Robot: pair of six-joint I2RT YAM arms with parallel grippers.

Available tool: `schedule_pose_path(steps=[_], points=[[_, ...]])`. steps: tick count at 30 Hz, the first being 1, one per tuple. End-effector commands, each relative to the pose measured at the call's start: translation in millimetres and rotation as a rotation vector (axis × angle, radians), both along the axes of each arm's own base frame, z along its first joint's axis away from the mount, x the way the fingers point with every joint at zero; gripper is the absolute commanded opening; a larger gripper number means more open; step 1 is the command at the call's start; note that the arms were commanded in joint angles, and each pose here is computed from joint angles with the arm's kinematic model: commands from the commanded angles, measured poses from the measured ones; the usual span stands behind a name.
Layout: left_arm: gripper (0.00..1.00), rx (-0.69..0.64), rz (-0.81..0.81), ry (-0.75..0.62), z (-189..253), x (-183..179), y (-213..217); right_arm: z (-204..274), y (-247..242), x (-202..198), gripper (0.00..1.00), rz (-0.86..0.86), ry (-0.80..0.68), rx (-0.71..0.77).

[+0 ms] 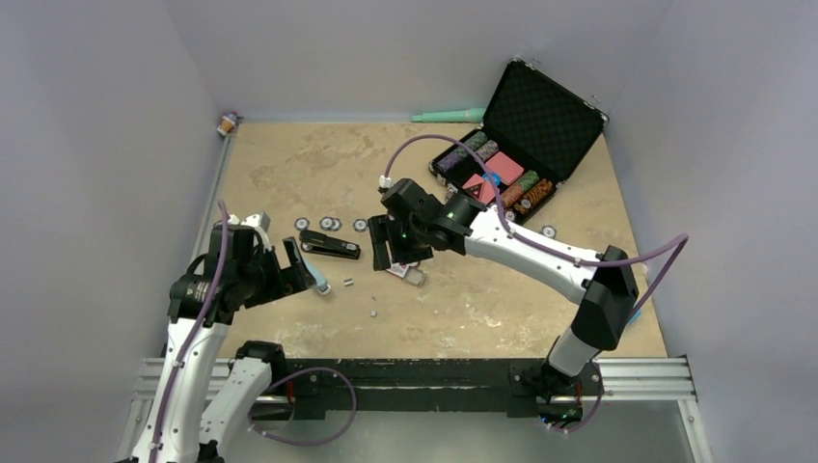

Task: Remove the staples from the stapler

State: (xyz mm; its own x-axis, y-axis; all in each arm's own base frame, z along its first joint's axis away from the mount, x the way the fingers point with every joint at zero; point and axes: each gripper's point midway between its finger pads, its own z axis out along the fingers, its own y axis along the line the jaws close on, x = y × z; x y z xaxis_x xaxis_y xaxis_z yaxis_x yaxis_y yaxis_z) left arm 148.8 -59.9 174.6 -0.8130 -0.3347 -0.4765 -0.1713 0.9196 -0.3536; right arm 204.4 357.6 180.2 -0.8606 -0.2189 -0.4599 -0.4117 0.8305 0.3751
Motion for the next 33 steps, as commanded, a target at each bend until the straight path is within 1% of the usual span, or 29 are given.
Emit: schedule_pose_path(steps=[1,3,5,9,12,16,18,25,27,33], points=[[1.0,-0.004,0.024,-0.023,-2,16,-1,-1,-2,17,0.68,-0.111,-0.035,-0.037],[1.0,0.012,0.047,-0.017,-3,17,3,-12,1,19,0.68,-0.118,-0.025,-0.056],[1.0,0.015,0.07,-0.044,0,17,7,-22,8,19,0.68,-0.118,-0.015,-0.062],[1.0,0.002,0.056,-0.046,-1,16,4,-52,18,16,0.65,-0.121,0.016,-0.116],[1.0,-0.012,0.037,-0.038,-3,17,0,-74,29,6,0.62,-0.092,0.043,-0.158],[1.0,0.006,0.065,-0.043,-2,16,5,-96,45,-7,0.58,-0.04,0.09,-0.166],[1.0,0.008,0.07,-0.038,-2,16,6,-101,49,-11,0.56,-0.031,0.101,-0.168],[1.0,0.011,0.08,-0.031,-4,17,7,-115,56,-21,0.4,-0.014,0.124,-0.193],[1.0,0.01,0.079,-0.02,-6,17,7,-119,56,-23,0.38,-0.021,0.126,-0.204],[1.0,0.002,0.066,-0.011,-7,17,4,-126,62,-28,0.37,-0.012,0.138,-0.205]])
